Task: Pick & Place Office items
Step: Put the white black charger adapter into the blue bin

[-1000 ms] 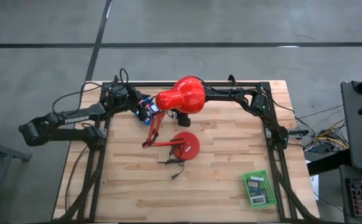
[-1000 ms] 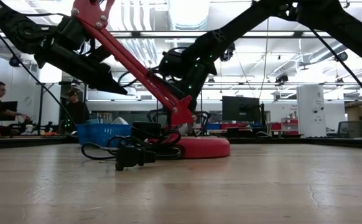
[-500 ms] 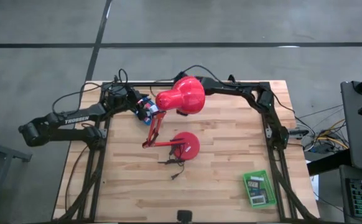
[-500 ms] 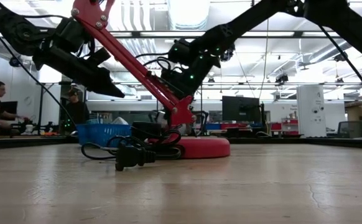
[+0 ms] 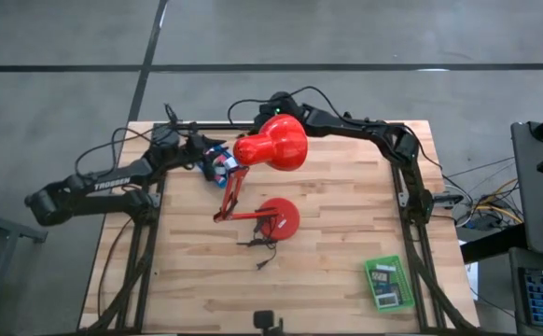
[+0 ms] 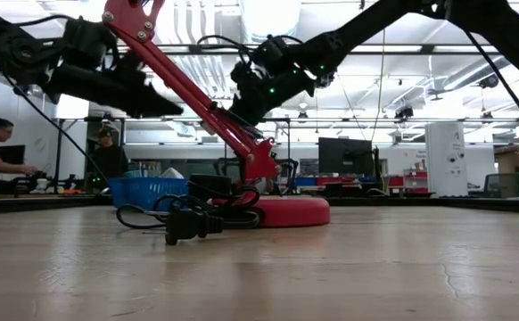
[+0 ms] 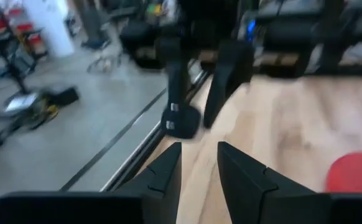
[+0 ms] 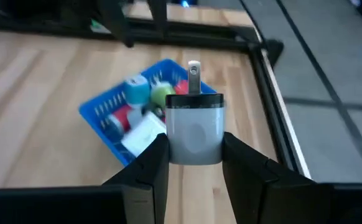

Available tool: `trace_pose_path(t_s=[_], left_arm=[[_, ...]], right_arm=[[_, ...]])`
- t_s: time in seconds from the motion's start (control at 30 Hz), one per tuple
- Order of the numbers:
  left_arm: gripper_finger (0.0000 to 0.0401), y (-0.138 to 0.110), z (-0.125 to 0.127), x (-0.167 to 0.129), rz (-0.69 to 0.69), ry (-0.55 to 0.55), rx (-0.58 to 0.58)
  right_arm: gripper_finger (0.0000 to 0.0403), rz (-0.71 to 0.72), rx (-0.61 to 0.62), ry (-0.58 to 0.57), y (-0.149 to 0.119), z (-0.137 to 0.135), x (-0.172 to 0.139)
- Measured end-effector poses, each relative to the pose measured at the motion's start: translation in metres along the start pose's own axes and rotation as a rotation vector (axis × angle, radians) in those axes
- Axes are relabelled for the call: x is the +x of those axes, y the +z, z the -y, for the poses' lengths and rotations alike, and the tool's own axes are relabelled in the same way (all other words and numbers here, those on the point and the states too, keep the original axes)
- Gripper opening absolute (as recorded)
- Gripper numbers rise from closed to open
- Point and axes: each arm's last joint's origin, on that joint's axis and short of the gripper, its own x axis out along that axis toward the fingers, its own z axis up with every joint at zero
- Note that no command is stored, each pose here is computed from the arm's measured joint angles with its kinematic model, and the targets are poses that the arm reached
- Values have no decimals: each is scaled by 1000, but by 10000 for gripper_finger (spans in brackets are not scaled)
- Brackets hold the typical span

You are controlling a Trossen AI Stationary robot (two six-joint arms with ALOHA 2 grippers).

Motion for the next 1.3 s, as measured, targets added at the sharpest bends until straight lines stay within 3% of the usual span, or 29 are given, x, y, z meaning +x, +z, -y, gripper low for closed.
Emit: trace_pose_path(t_s=[0.2, 0.6, 0.83, 1.3], left_arm=[[131, 6, -4, -10, 128, 0, 9], [245, 19, -10, -20, 203, -57, -77], [248, 29, -10, -17, 344, -135, -60], [248, 26, -14, 10, 405, -169, -17]], right_arm=[[109, 98, -33, 30, -7, -3, -1], [109, 387, -135, 114, 0, -14, -34], [109, 483, -127, 187, 2, -15, -33], [109, 553, -95, 205, 9, -15, -28]])
